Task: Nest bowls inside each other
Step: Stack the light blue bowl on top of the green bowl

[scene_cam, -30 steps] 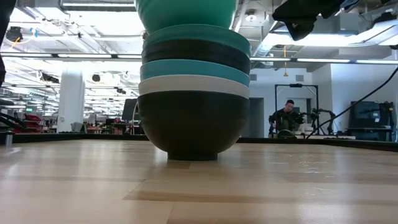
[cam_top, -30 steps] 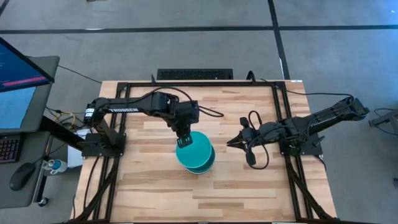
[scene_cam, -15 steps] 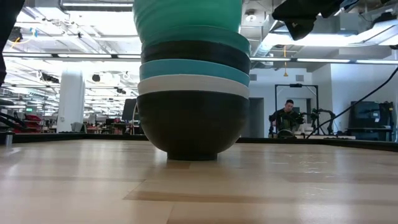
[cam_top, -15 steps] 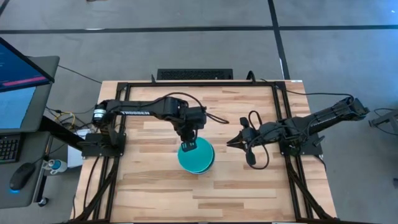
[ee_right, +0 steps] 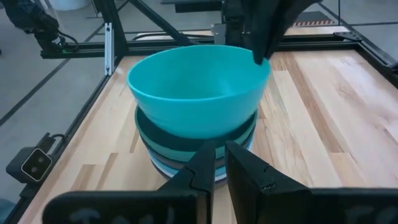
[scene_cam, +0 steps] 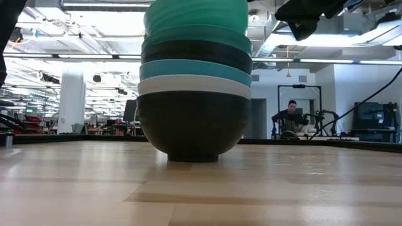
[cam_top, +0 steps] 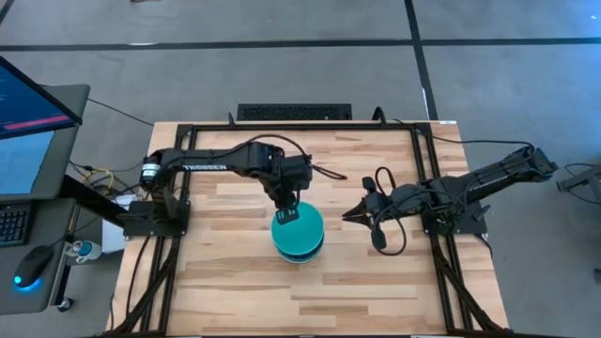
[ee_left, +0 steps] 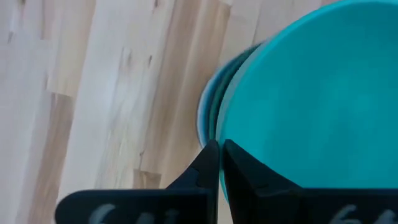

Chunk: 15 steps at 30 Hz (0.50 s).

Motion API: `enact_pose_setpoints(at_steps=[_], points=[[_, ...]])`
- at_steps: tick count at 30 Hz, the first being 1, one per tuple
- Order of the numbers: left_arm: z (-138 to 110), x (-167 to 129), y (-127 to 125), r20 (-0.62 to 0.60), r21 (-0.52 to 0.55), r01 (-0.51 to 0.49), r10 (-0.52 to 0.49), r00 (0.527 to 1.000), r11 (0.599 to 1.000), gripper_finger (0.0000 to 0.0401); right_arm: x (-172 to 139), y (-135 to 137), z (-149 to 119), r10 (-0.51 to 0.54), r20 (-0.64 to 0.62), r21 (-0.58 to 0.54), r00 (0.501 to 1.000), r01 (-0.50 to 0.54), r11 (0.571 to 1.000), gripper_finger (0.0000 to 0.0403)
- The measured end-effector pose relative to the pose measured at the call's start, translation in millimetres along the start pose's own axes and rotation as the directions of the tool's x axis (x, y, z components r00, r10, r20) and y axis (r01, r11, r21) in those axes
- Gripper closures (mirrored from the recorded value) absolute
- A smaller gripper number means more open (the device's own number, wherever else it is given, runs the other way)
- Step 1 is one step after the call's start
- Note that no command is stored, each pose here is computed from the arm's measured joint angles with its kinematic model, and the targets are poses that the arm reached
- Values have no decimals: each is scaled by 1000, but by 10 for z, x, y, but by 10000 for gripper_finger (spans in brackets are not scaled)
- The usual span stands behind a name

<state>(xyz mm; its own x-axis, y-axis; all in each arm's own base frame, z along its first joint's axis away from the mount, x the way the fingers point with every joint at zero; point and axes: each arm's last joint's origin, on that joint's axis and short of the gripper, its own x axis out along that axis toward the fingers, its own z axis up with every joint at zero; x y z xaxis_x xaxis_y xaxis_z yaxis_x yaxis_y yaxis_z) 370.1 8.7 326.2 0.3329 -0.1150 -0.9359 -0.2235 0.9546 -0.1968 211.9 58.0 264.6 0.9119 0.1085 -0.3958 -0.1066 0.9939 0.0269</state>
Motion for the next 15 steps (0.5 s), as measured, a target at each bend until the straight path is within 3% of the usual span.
enact_pose_setpoints(at_steps=[15], points=[[59,333,9,-94,33,15,-12,995,999,401,-1,0,0,0,0,0,1000,0,1000,344]])
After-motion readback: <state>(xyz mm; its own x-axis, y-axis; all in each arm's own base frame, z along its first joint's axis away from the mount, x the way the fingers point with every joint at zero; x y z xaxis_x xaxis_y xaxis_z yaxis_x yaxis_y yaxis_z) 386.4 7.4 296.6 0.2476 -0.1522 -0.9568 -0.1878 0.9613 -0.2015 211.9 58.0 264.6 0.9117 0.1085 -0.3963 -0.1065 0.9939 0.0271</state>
